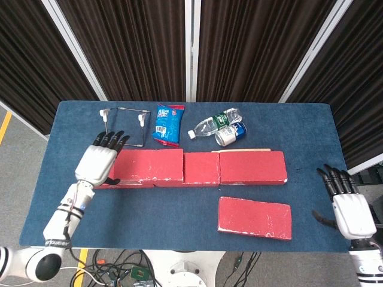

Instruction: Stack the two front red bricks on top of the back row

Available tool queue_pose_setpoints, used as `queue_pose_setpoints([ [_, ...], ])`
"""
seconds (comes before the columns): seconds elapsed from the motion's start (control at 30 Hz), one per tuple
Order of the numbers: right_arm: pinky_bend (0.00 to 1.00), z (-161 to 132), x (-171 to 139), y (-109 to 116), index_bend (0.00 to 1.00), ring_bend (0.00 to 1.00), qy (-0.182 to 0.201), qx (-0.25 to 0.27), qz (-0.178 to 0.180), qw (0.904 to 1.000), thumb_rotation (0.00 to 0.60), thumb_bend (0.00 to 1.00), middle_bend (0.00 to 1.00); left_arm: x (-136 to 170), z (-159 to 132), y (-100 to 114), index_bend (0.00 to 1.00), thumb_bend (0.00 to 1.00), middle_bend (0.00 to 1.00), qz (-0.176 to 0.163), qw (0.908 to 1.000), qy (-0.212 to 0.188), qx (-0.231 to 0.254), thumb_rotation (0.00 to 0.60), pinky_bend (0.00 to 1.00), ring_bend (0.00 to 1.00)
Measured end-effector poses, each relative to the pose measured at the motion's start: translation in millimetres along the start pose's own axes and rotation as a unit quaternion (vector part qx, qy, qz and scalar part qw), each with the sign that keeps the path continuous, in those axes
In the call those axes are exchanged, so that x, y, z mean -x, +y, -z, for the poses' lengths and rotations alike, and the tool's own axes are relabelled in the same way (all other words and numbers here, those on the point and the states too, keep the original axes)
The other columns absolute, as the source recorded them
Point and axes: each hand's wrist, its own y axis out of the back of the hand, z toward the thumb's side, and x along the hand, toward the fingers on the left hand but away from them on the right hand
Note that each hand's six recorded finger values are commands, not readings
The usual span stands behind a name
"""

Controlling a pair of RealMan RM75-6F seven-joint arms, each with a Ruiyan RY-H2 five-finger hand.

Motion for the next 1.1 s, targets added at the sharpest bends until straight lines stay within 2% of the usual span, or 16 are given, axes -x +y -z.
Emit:
queue_pose_setpoints([
  [0.1, 0.0, -14, -1, -16, 0.0, 0.0, 0.016, 0.016, -0.047, 0.9986, 0.6, 0.0, 0.0, 21, 24, -6, 0.04, 0.0, 0.0, -0.007, 0.9998, 0.016, 0.005, 0.6, 0.0, 0.0],
  [0.27, 0.0, -39, 0, -45, 0.0, 0.0, 0.04, 0.023, -0.125, 0.9911, 0.6, 0.0, 0.0, 45, 58, -19, 0.04, 0.0, 0.0, 0.004, 0.9982, 0.049, 0.033, 0.6, 0.0, 0.0],
  [0.4, 0.0, -57, 0, -60, 0.0, 0.0, 0.061, 0.011, -0.161, 0.985, 0.6, 0.0, 0.0, 54, 83, -26, 0.04, 0.0, 0.0, 0.013, 0.9952, 0.079, 0.057, 0.6, 0.0, 0.0],
  [0.57, 0.0, -71, 1, -79, 0.0, 0.0, 0.068, 0.006, -0.196, 0.9783, 0.6, 0.0, 0.0, 62, 112, -34, 0.04, 0.0, 0.0, 0.024, 0.9913, 0.103, 0.078, 0.6, 0.0, 0.0],
  [0.87, 0.0, -86, 0, -111, 0.0, 0.0, 0.062, 0.009, -0.217, 0.9742, 0.6, 0.0, 0.0, 69, 124, -38, 0.04, 0.0, 0.0, 0.021, 0.9916, 0.095, 0.085, 0.6, 0.0, 0.0],
  [1.1, 0.0, -86, 6, -116, 0.0, 0.0, 0.042, 0.007, -0.201, 0.9786, 0.6, 0.0, 0.0, 71, 125, -36, 0.04, 0.0, 0.0, 0.004, 0.9938, 0.079, 0.079, 0.6, 0.0, 0.0],
])
